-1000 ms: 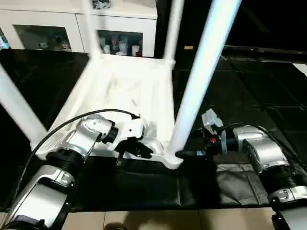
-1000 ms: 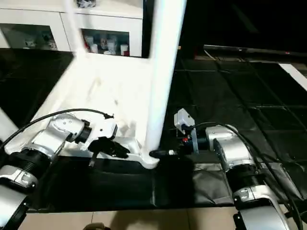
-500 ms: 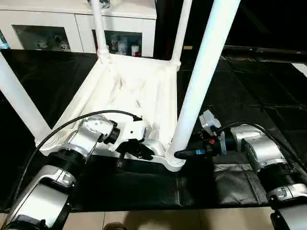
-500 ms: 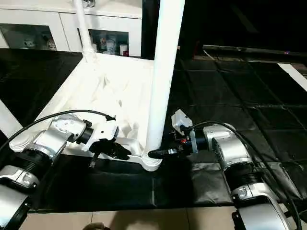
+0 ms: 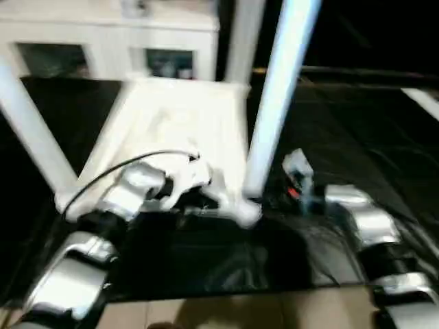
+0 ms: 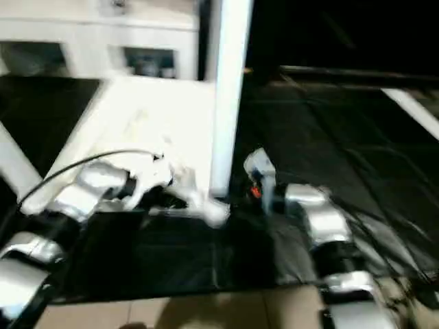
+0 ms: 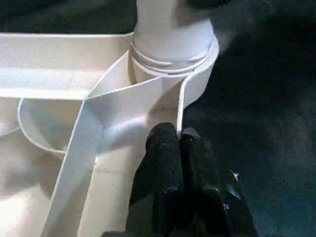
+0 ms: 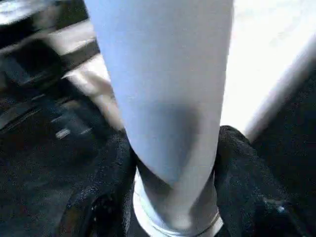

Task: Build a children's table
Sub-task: Rotate leg to tighten

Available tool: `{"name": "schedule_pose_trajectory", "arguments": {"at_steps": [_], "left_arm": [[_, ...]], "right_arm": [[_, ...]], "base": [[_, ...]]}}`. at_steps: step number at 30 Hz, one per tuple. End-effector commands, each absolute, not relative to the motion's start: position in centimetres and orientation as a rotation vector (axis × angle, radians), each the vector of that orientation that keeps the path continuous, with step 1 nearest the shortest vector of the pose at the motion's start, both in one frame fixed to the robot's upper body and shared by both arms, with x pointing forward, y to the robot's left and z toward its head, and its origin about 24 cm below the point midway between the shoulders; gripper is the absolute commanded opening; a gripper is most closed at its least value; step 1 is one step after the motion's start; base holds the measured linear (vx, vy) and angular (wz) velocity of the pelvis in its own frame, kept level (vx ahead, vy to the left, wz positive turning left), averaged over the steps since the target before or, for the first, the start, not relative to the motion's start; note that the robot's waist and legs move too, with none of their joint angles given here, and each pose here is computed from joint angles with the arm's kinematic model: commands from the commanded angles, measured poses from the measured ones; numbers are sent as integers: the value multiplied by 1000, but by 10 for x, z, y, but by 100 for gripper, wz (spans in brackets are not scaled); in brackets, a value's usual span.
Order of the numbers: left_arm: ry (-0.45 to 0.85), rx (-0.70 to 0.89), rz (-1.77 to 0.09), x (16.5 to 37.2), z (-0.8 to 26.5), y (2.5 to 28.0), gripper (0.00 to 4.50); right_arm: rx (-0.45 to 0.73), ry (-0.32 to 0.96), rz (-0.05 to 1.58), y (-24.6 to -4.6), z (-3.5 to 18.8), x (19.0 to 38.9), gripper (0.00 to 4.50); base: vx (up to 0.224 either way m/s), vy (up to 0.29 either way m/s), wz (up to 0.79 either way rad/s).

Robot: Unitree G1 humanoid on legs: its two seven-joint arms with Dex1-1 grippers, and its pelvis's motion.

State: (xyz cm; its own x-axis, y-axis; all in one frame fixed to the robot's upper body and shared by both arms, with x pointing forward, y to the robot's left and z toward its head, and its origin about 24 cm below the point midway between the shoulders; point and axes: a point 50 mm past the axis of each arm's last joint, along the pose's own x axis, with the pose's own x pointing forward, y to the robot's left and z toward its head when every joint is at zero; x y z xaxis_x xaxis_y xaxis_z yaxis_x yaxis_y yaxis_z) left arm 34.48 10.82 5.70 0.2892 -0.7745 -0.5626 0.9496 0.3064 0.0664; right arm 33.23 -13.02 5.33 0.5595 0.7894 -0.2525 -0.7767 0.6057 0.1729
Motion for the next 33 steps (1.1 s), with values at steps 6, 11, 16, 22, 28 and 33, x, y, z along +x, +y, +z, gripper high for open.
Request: {"name": "schedule_pose_trajectory", "arguments": {"at_steps": [6,11,16,22,28,33], "left_arm": [[374,319,-1072,354,72,41,0],[354,368,-1080,353,75,39,0],[359,408,-1084,353,72,46,0],[372,436,-1117,353,71,69,0],[368,519,-1264,346,70,92,0],[369,545,-1390,339,72,104,0]], "right_arm": [[42,421,792,-61,44,342,193],[55,374,824,-53,50,343,260],[45,356,830,-54,51,342,303],[18,327,908,-78,46,333,346],[5,283,1071,-109,55,325,400],[-24,302,1234,-129,63,315,444]], "base": [[0,0,0],[0,0,0],[0,0,0],[0,0,0],[0,0,0],[0,0,0]]}}
